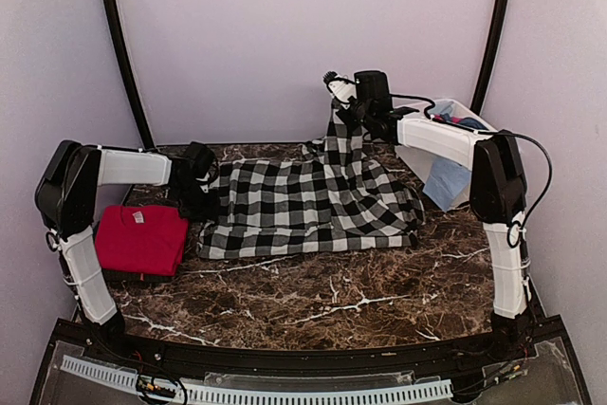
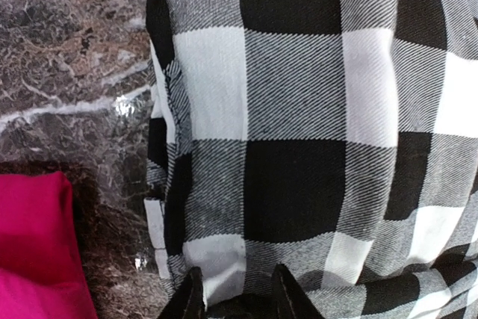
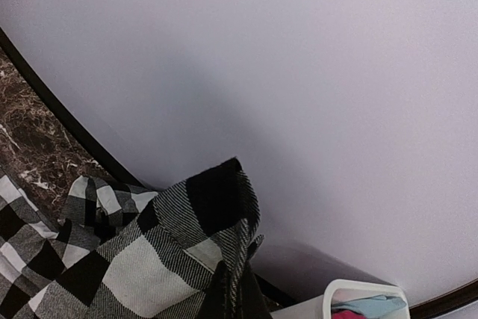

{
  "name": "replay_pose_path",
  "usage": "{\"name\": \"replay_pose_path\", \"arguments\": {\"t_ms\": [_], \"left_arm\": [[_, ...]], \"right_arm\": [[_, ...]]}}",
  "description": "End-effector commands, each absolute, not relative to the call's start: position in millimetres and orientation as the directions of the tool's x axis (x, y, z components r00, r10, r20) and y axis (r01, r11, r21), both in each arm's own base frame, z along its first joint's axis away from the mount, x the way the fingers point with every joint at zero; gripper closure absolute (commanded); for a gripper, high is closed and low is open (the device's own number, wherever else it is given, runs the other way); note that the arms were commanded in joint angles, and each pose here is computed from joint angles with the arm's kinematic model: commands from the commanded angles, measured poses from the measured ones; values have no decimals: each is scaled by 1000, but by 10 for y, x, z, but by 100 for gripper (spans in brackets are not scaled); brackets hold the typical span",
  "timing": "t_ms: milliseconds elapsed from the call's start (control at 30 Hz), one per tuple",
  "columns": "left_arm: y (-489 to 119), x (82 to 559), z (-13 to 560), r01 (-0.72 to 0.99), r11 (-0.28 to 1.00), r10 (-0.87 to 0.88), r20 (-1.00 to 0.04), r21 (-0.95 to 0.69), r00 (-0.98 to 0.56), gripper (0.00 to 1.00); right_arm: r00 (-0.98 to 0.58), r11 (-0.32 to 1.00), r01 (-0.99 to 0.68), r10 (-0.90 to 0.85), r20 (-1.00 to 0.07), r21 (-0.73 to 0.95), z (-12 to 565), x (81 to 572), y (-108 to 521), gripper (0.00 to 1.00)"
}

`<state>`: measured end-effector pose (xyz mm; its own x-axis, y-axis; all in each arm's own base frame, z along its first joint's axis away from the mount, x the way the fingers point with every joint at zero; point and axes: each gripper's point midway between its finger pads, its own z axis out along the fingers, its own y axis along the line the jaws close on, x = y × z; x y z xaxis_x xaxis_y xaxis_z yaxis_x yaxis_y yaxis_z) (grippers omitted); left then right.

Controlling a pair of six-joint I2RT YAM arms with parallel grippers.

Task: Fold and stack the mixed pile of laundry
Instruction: Fold the flattened shirt at the center of the board.

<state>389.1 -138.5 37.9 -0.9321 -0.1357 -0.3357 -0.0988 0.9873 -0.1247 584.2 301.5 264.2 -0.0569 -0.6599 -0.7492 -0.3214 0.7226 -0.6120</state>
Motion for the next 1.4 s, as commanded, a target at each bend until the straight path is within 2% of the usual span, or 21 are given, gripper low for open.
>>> {"name": "replay_pose_path", "arguments": {"t_ms": [0, 333, 400, 467, 667, 1067, 1367], "left_arm": [[-1363, 3742, 228, -83, 995, -96, -292, -59, -952, 69], [-1403, 3618, 206, -80, 997, -78, -292, -5, -953, 77], [-1382, 3608, 306, -88, 996, -80, -313, 13, -946, 77], [-1366, 3593, 438, -96, 995, -82, -336, 26, -938, 71], [-1338, 3597, 761, -116, 993, -96, -401, 27, -911, 69], [-1419, 3526, 428, -120, 993, -114, -338, -3, -934, 71], [-1487, 3537, 130, -115, 993, -113, -294, -11, -949, 77]], "right_arm": [[0, 759, -272, -614, -789, -591, 3079, 5786, 2995, 100], [-6, 759, -273, -615, -788, -591, 3054, 5789, 2991, 100], [-5, 760, -277, -613, -790, -588, 3053, 5786, 2997, 100], [-6, 761, -278, -612, -791, -586, 3051, 5787, 3000, 100], [-9, 762, -282, -609, -793, -583, 3056, 5785, 2999, 100], [-8, 761, -281, -611, -791, -585, 3038, 5784, 3001, 100], [-8, 759, -276, -615, -788, -589, 3042, 5784, 2992, 100]]}}
